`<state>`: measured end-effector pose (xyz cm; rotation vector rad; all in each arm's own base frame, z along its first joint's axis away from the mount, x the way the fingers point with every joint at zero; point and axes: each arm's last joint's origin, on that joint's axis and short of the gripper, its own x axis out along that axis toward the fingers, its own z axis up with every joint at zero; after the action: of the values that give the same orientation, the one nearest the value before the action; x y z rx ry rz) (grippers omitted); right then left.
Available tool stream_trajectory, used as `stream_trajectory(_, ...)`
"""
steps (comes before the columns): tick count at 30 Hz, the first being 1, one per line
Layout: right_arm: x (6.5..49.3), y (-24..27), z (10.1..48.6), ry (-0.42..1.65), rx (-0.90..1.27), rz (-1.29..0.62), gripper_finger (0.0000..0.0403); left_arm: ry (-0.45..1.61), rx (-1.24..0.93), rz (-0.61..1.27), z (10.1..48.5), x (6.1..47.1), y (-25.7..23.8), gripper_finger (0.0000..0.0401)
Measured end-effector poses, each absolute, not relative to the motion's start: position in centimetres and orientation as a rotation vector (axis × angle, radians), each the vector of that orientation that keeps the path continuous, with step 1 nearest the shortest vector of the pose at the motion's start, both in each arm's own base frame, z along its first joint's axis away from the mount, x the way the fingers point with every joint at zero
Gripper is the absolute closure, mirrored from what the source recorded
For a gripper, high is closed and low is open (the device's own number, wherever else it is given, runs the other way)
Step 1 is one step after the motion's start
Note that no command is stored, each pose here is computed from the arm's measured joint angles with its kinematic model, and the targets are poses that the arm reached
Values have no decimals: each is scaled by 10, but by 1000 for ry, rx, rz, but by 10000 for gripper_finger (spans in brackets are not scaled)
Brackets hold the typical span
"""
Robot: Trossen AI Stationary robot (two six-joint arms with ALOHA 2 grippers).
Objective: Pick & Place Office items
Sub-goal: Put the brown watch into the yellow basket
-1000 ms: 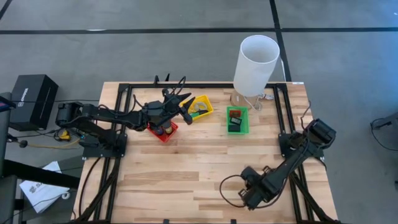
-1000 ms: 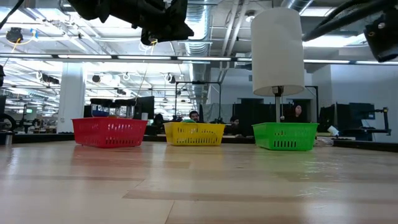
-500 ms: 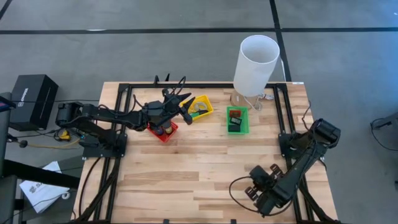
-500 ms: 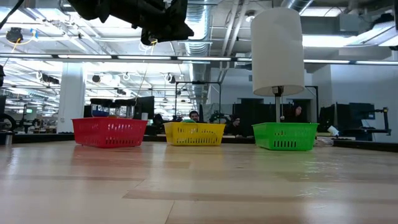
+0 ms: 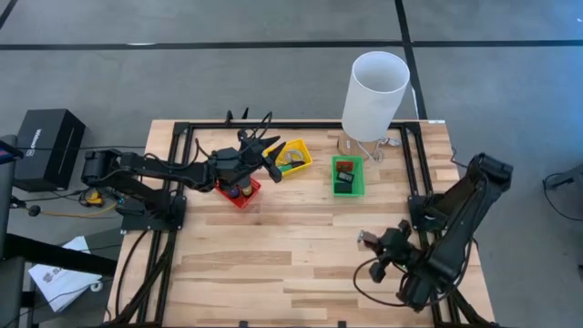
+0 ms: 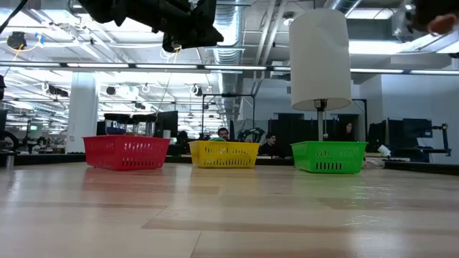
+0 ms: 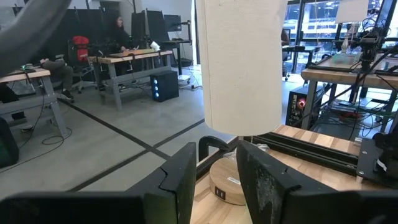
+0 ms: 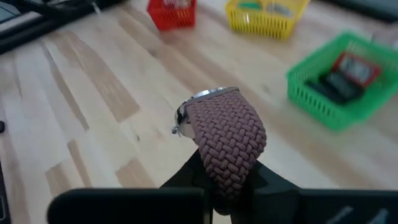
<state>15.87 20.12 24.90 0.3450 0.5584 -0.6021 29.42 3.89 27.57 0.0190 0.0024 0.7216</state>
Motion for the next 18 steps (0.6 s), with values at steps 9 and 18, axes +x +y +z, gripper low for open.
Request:
stream_trajectory(9, 161, 188, 264, 467, 132, -568, 392, 2, 19, 722, 276, 294, 39, 290)
stream_trajectory(18, 182, 166, 264, 536, 46, -654, 392, 2, 19, 721, 276, 294, 39, 290)
